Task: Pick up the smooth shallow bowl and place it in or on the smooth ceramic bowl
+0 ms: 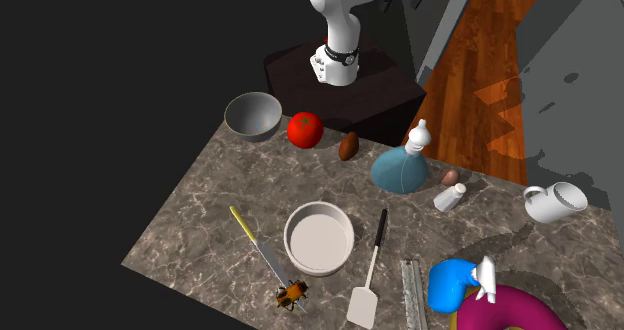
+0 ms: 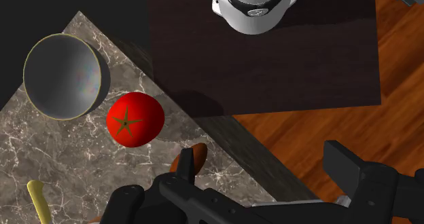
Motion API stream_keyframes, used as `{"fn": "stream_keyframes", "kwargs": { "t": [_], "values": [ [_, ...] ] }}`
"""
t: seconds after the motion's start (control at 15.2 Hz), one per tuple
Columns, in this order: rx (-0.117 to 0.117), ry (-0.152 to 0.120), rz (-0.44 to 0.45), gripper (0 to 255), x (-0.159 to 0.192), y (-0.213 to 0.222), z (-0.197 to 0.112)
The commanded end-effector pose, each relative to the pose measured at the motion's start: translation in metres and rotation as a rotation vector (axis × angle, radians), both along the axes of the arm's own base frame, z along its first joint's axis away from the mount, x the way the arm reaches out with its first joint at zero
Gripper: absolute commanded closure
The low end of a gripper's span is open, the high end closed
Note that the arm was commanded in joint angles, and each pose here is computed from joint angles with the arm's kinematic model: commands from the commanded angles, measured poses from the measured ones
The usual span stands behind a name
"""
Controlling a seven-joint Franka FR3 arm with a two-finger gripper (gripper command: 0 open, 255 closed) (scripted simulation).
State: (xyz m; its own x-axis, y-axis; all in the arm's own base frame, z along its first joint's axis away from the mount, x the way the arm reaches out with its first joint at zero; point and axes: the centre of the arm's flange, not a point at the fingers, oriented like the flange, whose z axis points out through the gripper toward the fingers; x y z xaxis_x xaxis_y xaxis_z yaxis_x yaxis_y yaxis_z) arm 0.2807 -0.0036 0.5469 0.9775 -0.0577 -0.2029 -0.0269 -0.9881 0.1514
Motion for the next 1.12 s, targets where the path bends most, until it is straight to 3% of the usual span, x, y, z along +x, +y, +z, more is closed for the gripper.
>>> {"fn": "stream_keyframes", "kwargs": {
  "t": [0.0, 1.06],
  "values": [
    [0.000, 0.000, 0.000, 0, 0.000, 0.000, 0.000],
    [0.066, -0.052, -0.005, 0, 0.115, -0.135, -0.115]
  ]
}}
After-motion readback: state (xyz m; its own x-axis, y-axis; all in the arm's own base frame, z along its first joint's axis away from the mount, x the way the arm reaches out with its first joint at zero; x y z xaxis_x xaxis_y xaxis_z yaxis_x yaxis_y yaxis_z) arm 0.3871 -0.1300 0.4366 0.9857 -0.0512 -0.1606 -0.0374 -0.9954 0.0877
